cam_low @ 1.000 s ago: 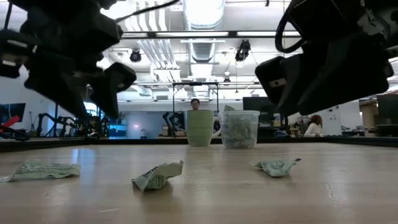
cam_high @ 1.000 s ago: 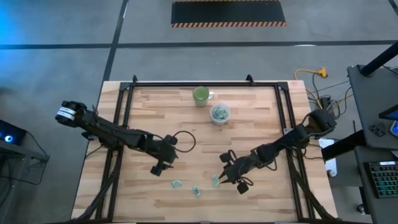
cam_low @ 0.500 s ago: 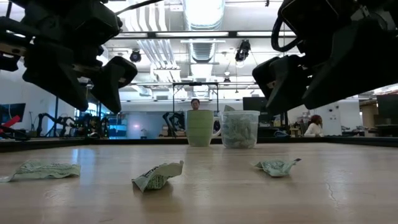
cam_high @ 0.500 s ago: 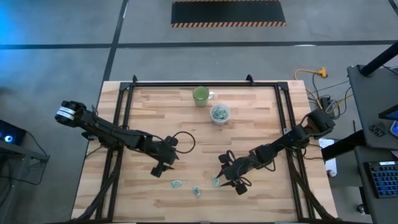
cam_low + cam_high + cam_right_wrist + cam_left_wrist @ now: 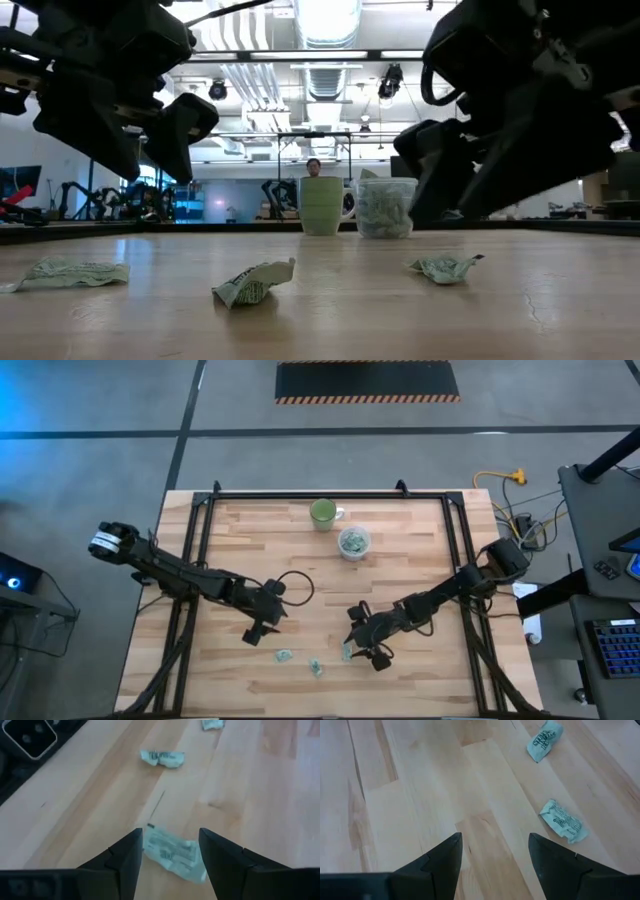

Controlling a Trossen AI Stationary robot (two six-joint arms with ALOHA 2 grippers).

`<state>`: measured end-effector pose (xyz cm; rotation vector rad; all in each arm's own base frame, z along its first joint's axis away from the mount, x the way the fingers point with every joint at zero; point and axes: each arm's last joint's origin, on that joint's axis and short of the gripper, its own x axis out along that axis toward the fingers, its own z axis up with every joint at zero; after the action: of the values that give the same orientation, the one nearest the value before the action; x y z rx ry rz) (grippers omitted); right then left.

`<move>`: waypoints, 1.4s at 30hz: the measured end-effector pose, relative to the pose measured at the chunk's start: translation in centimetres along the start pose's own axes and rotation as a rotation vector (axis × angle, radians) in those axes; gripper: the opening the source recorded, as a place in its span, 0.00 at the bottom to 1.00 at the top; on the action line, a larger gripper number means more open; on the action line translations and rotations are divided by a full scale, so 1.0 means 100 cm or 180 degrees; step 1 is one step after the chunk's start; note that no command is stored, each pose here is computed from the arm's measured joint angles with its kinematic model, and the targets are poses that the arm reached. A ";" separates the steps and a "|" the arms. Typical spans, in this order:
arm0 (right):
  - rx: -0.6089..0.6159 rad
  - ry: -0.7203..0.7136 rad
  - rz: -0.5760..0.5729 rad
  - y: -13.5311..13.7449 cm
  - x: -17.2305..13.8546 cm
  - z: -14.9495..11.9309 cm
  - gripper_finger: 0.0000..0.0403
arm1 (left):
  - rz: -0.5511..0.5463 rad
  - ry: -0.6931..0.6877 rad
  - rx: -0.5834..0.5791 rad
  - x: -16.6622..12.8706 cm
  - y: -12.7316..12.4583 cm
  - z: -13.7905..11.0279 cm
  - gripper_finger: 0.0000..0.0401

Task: Pick and place Stevia / Truvia into bins
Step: Put the stevia packet into the transparent container

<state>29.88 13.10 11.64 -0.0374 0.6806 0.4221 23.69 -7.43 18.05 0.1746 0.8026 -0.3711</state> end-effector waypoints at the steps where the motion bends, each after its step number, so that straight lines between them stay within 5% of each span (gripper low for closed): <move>1: 0.0002 0.0006 0.0002 0.000 0.000 0.000 0.46 | 0.0000 0.0002 0.0001 0.000 0.000 0.000 0.53; 23: 0.0033 0.0161 -0.0070 -0.008 0.014 -0.009 0.45 | -0.0002 0.0013 0.0000 0.000 0.000 -0.001 0.53; 42: -0.0078 0.0266 -0.0104 -0.009 0.013 -0.009 0.05 | -0.0001 0.0016 -0.0001 0.000 0.000 -0.001 0.53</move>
<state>30.67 12.59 10.03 -0.0898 0.7561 0.3991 23.62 -7.40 17.93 0.1752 0.8075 -0.3709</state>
